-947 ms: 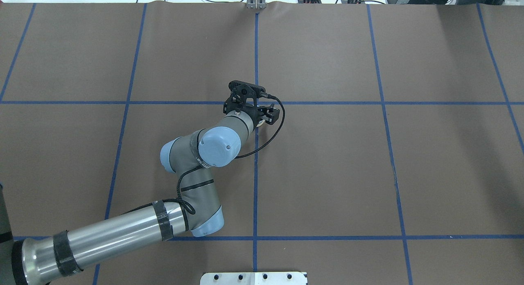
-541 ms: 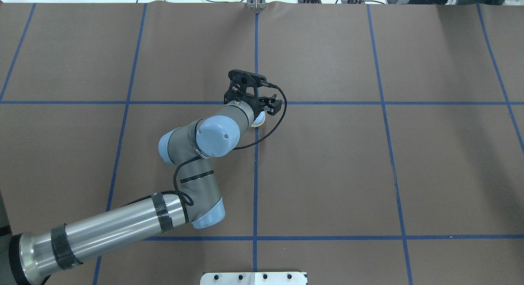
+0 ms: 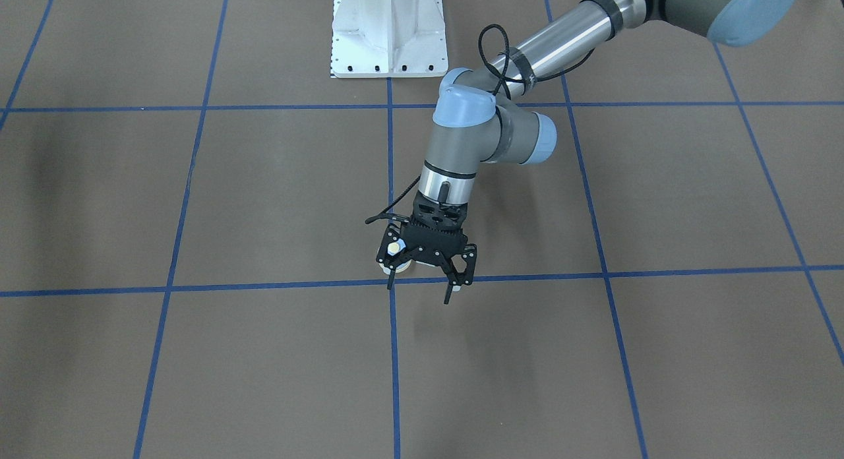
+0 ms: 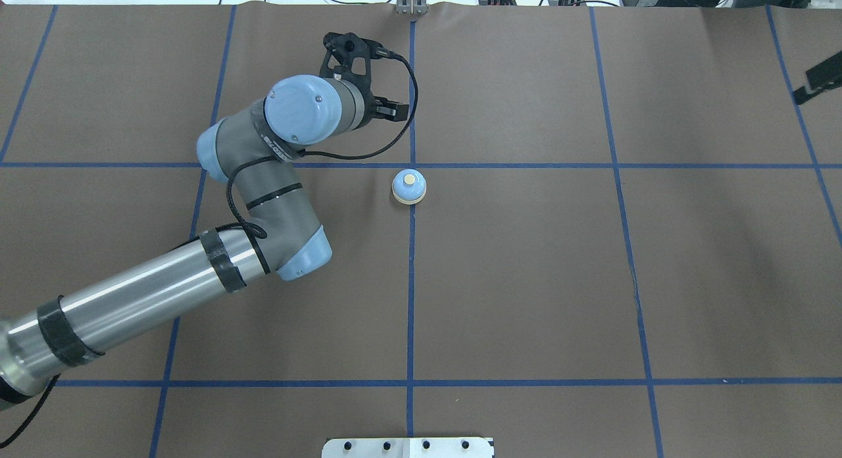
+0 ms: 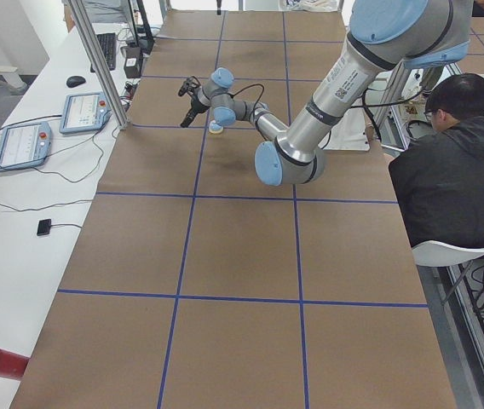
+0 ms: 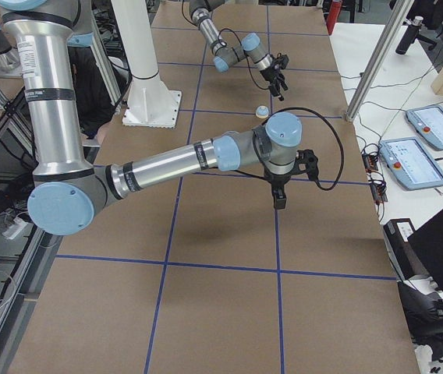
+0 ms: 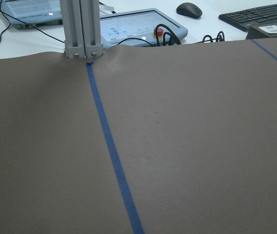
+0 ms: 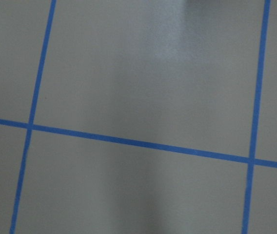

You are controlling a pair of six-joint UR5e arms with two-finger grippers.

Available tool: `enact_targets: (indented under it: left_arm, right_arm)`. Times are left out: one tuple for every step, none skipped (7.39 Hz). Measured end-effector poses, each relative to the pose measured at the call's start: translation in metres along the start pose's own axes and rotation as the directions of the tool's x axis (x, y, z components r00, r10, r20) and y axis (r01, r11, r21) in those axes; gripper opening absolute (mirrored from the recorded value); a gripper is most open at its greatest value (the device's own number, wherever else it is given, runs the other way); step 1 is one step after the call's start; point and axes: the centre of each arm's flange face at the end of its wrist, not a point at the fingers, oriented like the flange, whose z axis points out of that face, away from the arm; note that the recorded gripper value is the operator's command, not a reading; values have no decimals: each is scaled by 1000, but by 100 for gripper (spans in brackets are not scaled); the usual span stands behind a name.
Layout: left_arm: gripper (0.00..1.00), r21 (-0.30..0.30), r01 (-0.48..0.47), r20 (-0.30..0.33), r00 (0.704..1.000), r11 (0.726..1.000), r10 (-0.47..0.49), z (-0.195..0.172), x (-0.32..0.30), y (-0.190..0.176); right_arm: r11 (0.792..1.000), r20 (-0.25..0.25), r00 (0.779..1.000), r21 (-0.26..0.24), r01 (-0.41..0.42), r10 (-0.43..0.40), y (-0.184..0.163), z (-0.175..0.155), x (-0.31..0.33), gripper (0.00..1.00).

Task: Place and press bell with both arms
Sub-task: 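Withdraw the left arm away from the bell while the right arm reaches toward it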

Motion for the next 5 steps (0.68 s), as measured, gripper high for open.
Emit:
enact_targets:
  left_arm:
    - [100,-59,-19,31,999,998,21,-10,-35,-17]
    - [100,-103,-39,42,998,994,44,-21,-74,-26]
    - [100,-141,-55,40,997,989,61,-32,-118,-28]
    - [100,-176,-68,35,997,982,76,-44,-164,-24]
    - [100,-215,-85,36,995,973,95,-54,-212,-18]
  right_arm:
    - [999,1,999,-6,-40,40,-18,17,-70,99]
    - [998,4,998,-7,-64,64,-29,32,-134,98]
    - [996,9,996,-8,-86,86,-33,44,-187,90]
    - [993,21,993,-16,-116,116,-34,54,-235,77]
    - [990,30,990,-27,-137,138,-35,63,-281,59]
